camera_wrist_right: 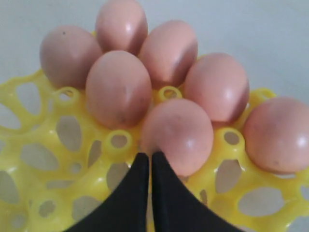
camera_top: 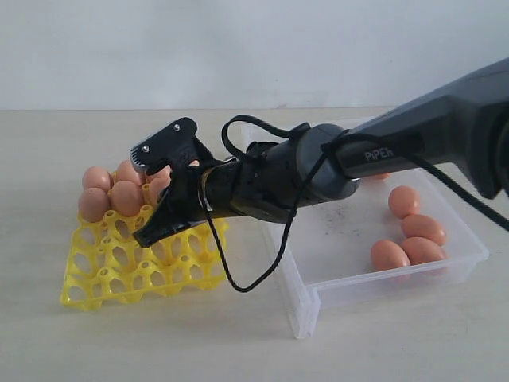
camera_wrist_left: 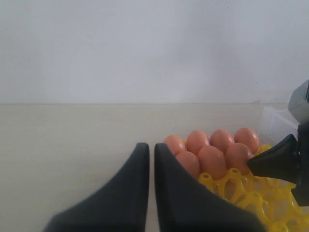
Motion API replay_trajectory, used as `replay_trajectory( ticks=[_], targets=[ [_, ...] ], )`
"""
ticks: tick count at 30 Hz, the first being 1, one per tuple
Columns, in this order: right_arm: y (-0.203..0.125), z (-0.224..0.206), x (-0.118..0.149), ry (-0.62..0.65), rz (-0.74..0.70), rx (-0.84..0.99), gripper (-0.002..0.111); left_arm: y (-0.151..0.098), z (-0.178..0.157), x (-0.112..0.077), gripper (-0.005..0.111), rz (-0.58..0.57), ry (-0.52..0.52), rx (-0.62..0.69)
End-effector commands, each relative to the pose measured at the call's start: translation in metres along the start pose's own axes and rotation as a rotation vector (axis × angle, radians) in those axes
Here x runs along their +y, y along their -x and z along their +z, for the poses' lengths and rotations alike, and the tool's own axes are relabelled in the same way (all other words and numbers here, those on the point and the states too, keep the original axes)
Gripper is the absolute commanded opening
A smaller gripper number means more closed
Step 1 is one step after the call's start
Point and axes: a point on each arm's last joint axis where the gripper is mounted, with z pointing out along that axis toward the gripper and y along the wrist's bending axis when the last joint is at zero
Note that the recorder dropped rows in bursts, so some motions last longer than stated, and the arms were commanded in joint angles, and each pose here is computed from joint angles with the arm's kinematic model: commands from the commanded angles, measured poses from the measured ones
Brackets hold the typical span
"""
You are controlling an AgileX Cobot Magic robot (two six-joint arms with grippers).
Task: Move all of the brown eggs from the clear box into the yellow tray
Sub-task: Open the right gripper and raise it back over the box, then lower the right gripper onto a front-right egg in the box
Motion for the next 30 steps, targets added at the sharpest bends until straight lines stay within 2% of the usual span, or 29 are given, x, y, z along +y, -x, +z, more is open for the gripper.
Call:
replay_trajectory(
  ticks=[1,7,11,13,15,17,20,22,25,28,30],
  targets=[
    [0.005,-0.011,-0.005,-0.046,-0.060,0.051,0.000,0.000,0.000,0.000,0.004,0.001,-0.001,-0.006],
    [0.050,-0.065,-0.015,-0.147,-0.105,0.029,0.000,0.000,0.000,0.000,0.004,0.001,-0.001,-0.006],
    [0.055,-0.115,-0.039,-0.342,-0.082,0.252,0.000,0.000,0.000,0.000,0.004,0.001,-0.001,-0.006],
    [0.046,-0.140,-0.060,-0.428,0.034,0.447,0.000,0.000,0.000,0.000,0.004,0.001,-0.001,-0.006],
    [0.030,-0.159,-0.079,-0.393,0.174,0.676,0.000,0.000,0.000,0.000,0.004,0.001,-0.001,-0.006],
    [0.012,-0.175,-0.093,-0.272,0.303,0.866,0.000,0.000,0.000,0.000,0.004,0.001,-0.001,-0.006],
    [-0.001,-0.187,-0.113,-0.180,0.453,0.899,0.001,0.000,0.000,0.000,0.004,0.001,-0.001,-0.006],
    [-0.004,-0.191,-0.124,-0.191,0.493,0.894,0.006,0.000,0.000,0.000,0.004,0.001,-0.001,-0.006],
    [-0.008,-0.193,-0.132,-0.197,0.489,0.900,0.024,0.000,0.000,0.000,0.004,0.001,-0.001,-0.006],
    [-0.014,-0.188,-0.134,-0.144,0.370,0.932,0.046,0.000,0.000,0.000,0.004,0.001,-0.001,-0.006],
    [-0.018,-0.184,-0.135,-0.108,0.300,0.952,0.050,0.000,0.000,0.000,0.004,0.001,-0.001,-0.006]
  ],
)
